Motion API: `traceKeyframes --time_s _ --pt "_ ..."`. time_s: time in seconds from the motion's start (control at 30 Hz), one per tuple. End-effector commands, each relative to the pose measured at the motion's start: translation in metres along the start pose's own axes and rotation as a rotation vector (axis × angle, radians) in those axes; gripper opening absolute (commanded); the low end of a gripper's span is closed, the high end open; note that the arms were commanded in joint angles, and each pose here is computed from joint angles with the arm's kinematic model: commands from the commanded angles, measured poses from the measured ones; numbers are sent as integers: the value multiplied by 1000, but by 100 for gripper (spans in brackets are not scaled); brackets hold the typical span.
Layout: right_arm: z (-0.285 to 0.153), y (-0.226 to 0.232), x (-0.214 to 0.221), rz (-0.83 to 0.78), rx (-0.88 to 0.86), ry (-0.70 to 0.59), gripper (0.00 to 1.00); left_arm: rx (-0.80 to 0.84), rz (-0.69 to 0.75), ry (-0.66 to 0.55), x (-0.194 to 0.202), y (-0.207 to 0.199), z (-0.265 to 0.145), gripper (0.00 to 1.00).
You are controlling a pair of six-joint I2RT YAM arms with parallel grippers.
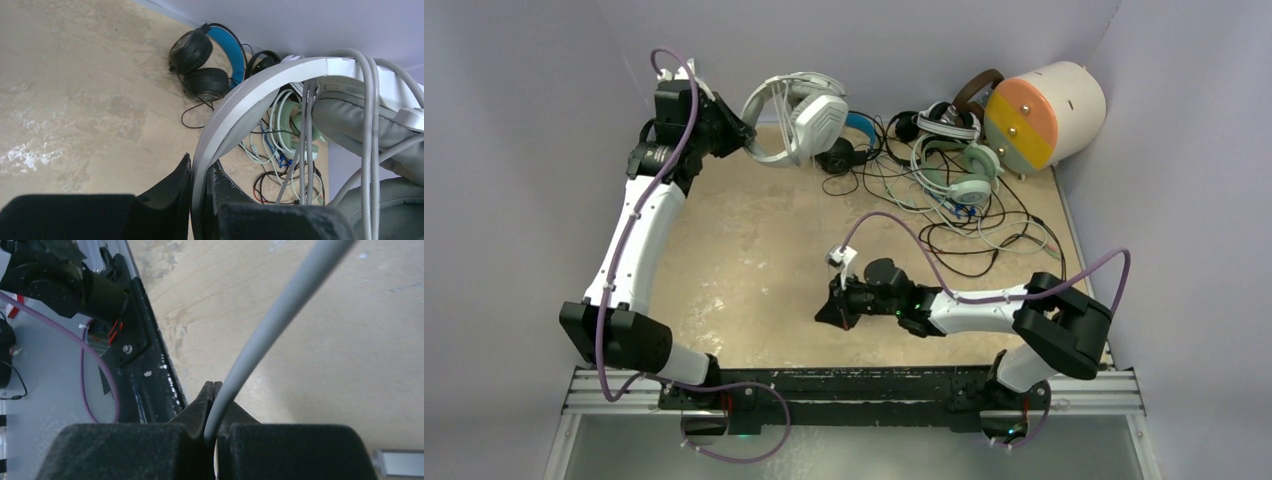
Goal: Wrap the headphones
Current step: Wrap the headphones cable around the headphones.
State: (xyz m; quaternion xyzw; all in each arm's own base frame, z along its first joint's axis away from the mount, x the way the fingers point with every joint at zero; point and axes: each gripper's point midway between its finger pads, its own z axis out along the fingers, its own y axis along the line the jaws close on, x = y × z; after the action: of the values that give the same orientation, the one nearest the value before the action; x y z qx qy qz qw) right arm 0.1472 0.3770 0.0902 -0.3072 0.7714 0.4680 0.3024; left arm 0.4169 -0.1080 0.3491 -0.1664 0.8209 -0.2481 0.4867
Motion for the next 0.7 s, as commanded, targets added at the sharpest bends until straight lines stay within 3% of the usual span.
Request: traceKeyframes --time_s 0.0,0.17,0.67 --pt "8 23 5 -83 31 67 0 72 -146 -125 -38 -6 10 0" --pt "15 47 15 -135 17 145 0 -6 -244 -105 -30 24 35 0" --pt "5 97 -31 -236 -48 194 0 -232 -172 -140 -4 91 59 0"
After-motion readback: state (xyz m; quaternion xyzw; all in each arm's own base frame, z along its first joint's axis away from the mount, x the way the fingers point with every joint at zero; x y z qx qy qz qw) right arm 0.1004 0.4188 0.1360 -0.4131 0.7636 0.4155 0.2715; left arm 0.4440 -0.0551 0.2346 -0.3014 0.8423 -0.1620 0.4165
